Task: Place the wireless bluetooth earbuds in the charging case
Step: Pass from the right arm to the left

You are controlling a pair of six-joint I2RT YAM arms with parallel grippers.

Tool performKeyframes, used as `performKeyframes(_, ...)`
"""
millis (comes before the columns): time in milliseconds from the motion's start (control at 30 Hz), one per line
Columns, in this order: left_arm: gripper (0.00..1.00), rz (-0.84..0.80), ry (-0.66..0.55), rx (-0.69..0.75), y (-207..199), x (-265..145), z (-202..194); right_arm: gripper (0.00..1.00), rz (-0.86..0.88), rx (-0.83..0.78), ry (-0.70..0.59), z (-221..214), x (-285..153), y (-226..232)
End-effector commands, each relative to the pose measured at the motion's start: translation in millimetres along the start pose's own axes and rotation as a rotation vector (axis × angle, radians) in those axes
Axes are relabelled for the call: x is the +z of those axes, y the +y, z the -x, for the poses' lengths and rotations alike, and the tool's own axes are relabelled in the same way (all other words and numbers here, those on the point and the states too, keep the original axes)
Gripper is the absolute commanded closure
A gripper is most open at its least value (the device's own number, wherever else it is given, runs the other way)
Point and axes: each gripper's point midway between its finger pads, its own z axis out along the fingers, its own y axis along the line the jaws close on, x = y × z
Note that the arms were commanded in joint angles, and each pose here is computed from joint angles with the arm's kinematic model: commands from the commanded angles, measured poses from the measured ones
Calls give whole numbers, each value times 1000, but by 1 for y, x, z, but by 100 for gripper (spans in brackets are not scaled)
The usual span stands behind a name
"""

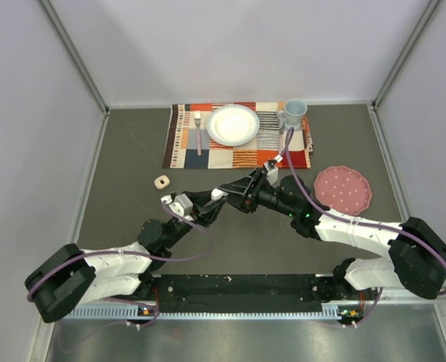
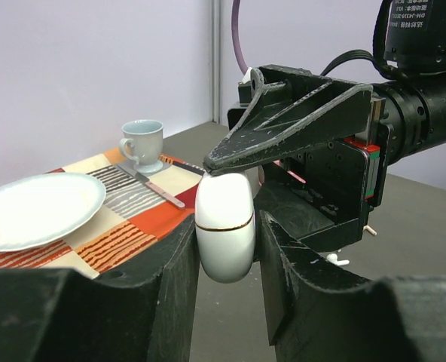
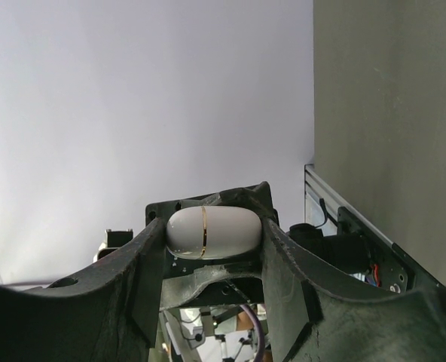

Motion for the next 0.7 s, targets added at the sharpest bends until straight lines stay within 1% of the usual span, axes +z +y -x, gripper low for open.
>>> performKeyframes(0, 60, -14, -386, 21, -5, 1, 101, 73, 67, -4, 11, -7, -2, 17)
performKeyframes(300, 59, -13, -388, 17, -6, -2, 102, 73, 66, -5, 0, -5, -2, 17)
performKeyframes(467, 70, -18, -373, 16, -6, 1, 97, 73, 69, -5, 2, -6, -2, 17)
performKeyframes(500, 75, -18, -372, 16, -6, 1, 97, 72, 68, -5, 3, -6, -2, 17)
performKeyframes(567, 77, -20, -373, 18, -7, 1, 97, 68, 75, -11, -3, -5, -2, 17)
performKeyframes(600, 83, -23, -375, 22, -7, 0, 97, 67, 75, -14, -4, -6, -2, 17)
performKeyframes(633, 86, -25, -373, 26, -8, 1, 97, 66, 76, -16, -7, -5, -3, 17)
performKeyframes(667, 89, -28, -373, 30, -8, 0, 97, 62, 78, -17, -10, -5, -3, 17)
